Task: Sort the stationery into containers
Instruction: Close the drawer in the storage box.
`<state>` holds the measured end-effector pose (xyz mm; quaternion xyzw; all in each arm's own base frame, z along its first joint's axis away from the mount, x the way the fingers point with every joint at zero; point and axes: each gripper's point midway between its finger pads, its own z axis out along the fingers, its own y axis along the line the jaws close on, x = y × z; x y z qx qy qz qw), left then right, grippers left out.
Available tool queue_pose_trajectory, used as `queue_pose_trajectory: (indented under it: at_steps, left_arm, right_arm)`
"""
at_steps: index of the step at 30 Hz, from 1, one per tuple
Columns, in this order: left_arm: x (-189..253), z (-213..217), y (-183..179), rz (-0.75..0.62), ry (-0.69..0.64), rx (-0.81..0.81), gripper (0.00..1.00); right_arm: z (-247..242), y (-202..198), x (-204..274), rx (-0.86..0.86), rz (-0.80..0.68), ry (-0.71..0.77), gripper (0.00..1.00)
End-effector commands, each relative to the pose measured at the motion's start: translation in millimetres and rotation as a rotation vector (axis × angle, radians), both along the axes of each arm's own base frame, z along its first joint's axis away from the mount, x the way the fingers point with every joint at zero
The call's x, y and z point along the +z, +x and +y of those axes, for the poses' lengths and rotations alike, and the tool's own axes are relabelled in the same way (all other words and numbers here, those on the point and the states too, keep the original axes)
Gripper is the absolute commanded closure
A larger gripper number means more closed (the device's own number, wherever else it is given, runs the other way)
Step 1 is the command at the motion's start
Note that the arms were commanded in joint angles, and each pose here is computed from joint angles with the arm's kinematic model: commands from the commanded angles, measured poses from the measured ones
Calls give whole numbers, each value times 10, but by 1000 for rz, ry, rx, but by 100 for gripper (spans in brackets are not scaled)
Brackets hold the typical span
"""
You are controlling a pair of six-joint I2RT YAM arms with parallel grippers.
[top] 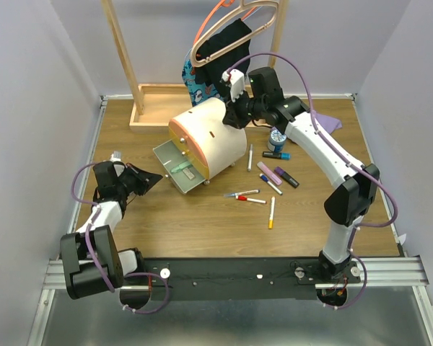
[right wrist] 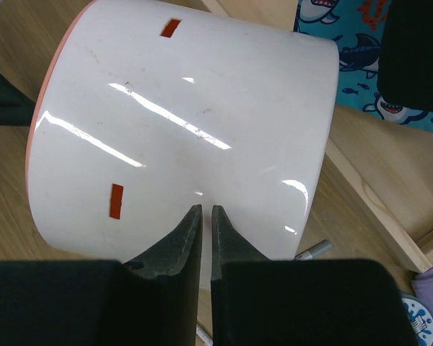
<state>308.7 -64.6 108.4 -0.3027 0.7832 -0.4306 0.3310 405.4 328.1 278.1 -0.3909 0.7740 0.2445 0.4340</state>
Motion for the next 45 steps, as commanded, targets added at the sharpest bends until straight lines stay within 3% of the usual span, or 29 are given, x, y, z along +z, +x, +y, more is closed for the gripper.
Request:
queue_pose_trajectory:
  at_steps: [1,45]
  left_arm:
    - [17,6,40,-26,-1,-14,92]
    - [6,-449,498,-37,-21,-155,91]
  right_arm:
    - [89,49,52,20,-38,-5,82]
    - [166,-209,-306,76,46,-45,86]
